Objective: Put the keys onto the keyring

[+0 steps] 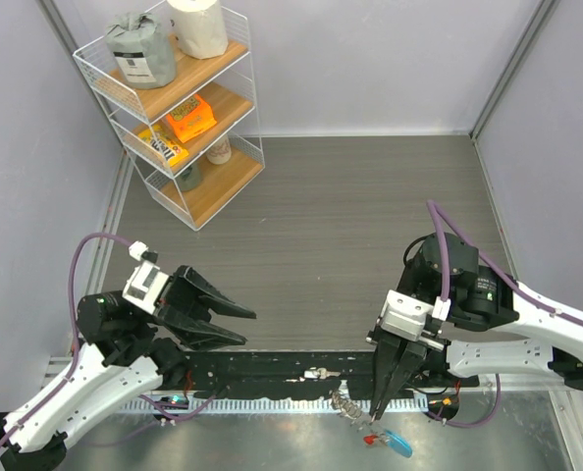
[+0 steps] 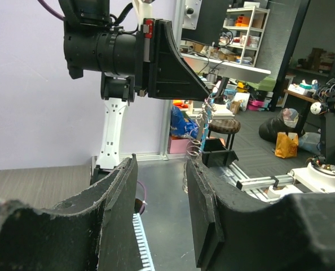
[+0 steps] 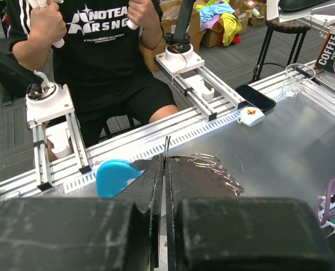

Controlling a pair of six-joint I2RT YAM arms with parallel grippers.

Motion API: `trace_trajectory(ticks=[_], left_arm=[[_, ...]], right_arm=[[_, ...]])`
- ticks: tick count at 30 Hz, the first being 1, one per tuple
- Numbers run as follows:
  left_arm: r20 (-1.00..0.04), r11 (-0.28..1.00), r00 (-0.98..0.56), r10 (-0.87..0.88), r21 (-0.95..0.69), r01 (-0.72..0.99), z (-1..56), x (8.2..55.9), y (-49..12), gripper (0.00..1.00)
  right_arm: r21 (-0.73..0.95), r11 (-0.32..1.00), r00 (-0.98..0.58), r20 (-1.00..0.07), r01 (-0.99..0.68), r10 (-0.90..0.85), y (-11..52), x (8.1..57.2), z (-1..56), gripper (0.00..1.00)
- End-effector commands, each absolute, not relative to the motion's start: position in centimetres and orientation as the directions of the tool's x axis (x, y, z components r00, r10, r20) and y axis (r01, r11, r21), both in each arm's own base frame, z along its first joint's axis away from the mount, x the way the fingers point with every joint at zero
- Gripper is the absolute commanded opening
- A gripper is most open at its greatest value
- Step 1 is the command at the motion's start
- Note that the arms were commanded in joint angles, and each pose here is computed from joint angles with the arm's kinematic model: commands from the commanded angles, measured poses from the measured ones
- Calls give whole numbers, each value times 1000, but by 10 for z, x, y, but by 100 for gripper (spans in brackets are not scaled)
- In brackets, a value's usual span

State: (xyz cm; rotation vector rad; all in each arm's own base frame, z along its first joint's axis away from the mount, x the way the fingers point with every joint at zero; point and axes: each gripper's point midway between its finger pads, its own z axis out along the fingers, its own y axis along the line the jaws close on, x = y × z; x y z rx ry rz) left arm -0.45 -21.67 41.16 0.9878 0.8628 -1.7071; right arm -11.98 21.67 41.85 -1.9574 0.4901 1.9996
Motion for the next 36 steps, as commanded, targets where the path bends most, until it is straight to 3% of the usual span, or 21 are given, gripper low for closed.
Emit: trace_trajectory(ticks=[1, 26, 31, 36], left_arm=[[-895, -321, -198, -400, -65, 945, 422, -11, -212, 46], [-897, -313, -196, -396, -69, 947, 419, -12, -211, 46], [-909, -239, -216, -357, -135, 962, 406, 3, -217, 47], [-926, -33, -257, -278, -258, 966, 373, 45, -232, 47]], right_arm=[[-6, -888, -19, -1000, -461, 16, 217, -119, 425, 6], [29, -847, -29, -999, -530, -16, 232, -111, 420, 6], [56, -660, -4, -997, -749, -80, 258, -81, 408, 6], [131, -304, -66, -975, -944, -214, 272, -27, 372, 6]])
